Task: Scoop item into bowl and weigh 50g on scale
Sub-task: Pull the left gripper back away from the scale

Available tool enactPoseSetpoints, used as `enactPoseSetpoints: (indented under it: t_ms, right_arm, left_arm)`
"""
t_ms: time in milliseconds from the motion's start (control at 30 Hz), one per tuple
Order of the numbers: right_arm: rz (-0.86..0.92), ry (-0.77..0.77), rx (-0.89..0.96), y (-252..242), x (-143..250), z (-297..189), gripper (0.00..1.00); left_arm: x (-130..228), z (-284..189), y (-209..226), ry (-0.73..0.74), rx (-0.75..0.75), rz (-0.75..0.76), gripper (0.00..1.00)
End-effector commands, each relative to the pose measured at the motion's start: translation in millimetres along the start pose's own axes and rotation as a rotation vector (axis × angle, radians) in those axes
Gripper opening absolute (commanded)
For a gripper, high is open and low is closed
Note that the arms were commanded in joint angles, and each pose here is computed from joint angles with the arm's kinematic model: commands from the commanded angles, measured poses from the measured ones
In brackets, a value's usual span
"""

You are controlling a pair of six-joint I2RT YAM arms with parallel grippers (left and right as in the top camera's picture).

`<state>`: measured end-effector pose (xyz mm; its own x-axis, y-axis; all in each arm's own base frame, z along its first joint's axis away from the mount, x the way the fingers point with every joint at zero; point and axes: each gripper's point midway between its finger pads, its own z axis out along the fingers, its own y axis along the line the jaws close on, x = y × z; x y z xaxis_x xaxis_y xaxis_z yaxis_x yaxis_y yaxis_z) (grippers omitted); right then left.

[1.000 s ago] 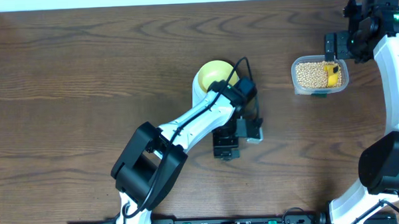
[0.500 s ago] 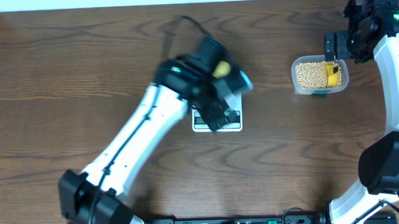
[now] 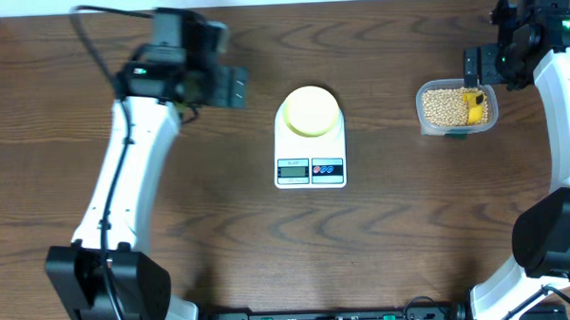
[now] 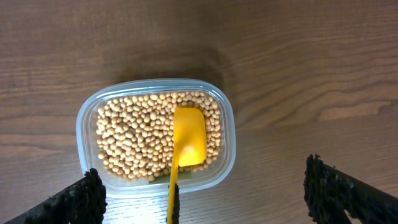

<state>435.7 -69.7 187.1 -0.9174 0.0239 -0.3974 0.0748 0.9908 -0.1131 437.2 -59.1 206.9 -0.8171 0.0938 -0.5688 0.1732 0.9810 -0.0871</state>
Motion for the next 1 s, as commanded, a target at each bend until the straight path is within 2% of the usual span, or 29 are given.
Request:
enactPoseSetpoints:
  t_ms: [0,233,500,700,867,967]
  right_arm:
    - [0.005,-0.013,0.010,-3.4,-2.9,-4.8,0.99]
    - [0.007,-0.012,0.011,-4.2,-2.7,-4.8,0.99]
    - [0.007,-0.012,0.011,-4.2,-2.7,-4.8,0.99]
    - [0.005,-0.012,0.011,-3.6,-2.8,-4.8,0.99]
    - [0.007,-0.012,0.011,-4.2,-2.7,-4.8,0.99]
    - [0.007,-0.012,0.011,-4.2,-2.7,-4.8,0.99]
  left_arm:
    - [-6.0,11.3,40.8,-0.021,-0.060,-0.099,0.98]
    - [-6.4,32.1,100.7,-0.041,-0.126,-0.192,0.98]
    - [9.6,44.4,118.5,0.013,-0.140,-0.232,0.98]
    - [18.5,45.9,97.0,0.056,-0.031,-0.241,0.98]
    - [32.3,40.7,40.4,0.131,0.244,-0.222,0.98]
    - [49.1,33.0,0.3,0.209,0.384,-0.144,0.98]
